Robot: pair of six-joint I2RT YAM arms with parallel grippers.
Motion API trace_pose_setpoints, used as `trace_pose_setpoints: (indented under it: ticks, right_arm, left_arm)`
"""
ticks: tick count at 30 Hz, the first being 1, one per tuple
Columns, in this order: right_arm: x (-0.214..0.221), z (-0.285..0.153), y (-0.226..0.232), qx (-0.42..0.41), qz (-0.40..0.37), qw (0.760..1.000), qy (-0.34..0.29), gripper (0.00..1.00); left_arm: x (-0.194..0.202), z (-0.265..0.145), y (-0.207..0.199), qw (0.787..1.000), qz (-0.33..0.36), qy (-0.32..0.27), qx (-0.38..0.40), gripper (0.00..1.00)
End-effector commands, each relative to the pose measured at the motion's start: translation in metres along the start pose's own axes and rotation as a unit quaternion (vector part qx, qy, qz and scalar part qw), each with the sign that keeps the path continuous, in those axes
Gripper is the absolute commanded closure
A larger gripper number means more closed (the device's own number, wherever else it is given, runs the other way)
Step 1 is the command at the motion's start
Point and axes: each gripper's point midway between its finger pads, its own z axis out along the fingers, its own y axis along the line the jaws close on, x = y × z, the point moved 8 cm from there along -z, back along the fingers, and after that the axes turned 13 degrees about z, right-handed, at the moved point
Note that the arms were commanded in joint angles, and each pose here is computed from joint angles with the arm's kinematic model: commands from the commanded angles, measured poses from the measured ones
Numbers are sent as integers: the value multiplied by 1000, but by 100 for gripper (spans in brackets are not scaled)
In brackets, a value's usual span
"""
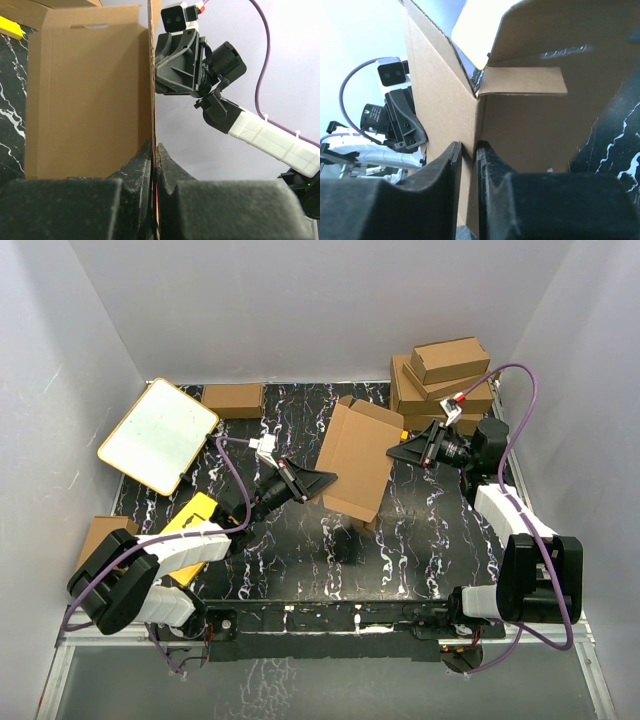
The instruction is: Fold the paper box
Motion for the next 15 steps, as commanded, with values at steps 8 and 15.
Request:
trace_pose_setpoints:
  ticks: [8,15]
  right_arm:
    - [-10,-1,14,-9,-34,999,-10,92]
    - [-5,-6,16,-34,-108,993,33,61]
  left_arm:
    - [-12,-3,-10,1000,13,-8,21,100]
    - [-34,-22,-3,999,5,-30,20,100]
